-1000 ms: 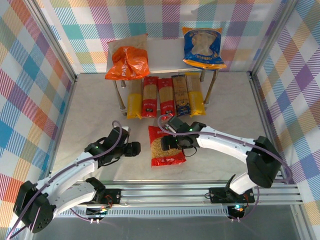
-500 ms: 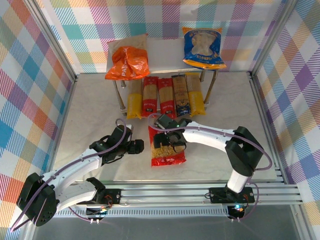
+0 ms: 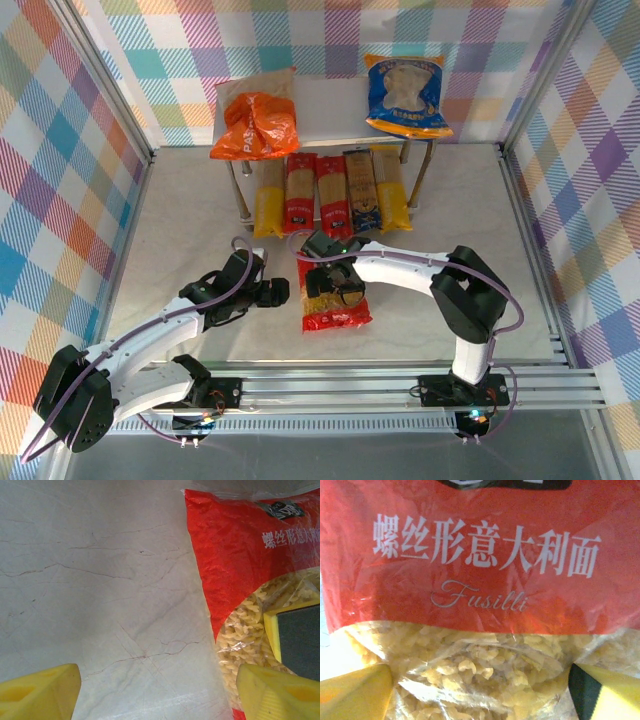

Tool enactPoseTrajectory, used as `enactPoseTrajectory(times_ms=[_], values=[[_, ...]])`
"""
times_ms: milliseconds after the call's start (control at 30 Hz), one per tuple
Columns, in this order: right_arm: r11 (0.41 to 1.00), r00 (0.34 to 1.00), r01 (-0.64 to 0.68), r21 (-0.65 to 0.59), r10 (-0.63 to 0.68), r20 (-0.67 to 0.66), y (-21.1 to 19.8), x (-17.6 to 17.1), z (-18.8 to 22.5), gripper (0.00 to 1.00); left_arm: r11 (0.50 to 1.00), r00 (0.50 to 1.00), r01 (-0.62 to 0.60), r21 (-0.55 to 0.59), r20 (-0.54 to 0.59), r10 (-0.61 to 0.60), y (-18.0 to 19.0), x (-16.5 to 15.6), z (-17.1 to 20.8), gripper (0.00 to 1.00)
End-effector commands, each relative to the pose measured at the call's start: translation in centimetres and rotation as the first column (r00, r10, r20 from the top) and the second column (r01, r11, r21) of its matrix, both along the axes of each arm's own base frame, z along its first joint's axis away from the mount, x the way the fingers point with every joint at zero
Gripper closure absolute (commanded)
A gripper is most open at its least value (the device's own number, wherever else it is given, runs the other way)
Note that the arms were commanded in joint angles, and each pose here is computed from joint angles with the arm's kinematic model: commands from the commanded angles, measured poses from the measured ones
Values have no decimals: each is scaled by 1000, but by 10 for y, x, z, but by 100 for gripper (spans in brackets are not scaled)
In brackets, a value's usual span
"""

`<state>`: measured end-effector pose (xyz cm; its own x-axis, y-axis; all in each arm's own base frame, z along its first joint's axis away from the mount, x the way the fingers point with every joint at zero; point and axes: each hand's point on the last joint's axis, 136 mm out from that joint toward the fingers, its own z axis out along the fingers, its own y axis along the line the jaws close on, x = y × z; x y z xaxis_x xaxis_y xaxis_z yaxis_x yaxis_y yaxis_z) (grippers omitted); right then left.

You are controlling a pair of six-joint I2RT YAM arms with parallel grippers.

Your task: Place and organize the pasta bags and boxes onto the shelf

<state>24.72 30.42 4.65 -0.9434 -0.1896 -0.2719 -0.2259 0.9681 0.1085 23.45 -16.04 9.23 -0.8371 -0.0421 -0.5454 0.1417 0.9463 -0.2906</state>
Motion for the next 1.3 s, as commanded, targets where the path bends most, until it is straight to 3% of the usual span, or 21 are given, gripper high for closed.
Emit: enactPoseTrajectory(times_ms=[0, 367, 467, 667, 800, 1267], values=[[998, 997, -18, -61, 14, -73, -8, -14, -21, 16, 1000, 1000, -2, -10, 15, 2, 0, -1, 2, 19], [995, 985, -50, -81, 36, -166, -26, -41, -28, 46, 1000, 1000, -5, -11, 20, 5, 1, -2, 3, 19], [995, 982, -56, -79, 41, -185, -28, -46, -29, 61, 1000, 1000, -6, -13, 20, 6, 1, -2, 3, 19], [996, 976, -62, -64, 47, -212, -27, -52, -29, 74, 1000, 1000, -10, -14, 21, 10, 3, -4, 3, 19], [997, 979, -61, -51, 50, -199, -27, -51, -21, 100, 1000, 1000, -13, -11, 23, 13, 4, -4, 3, 19], [995, 995, -88, 56, 91, -51, -25, -42, 51, 100, 1000, 1000, -6, -8, 13, 6, -4, 5, -5, 19]])
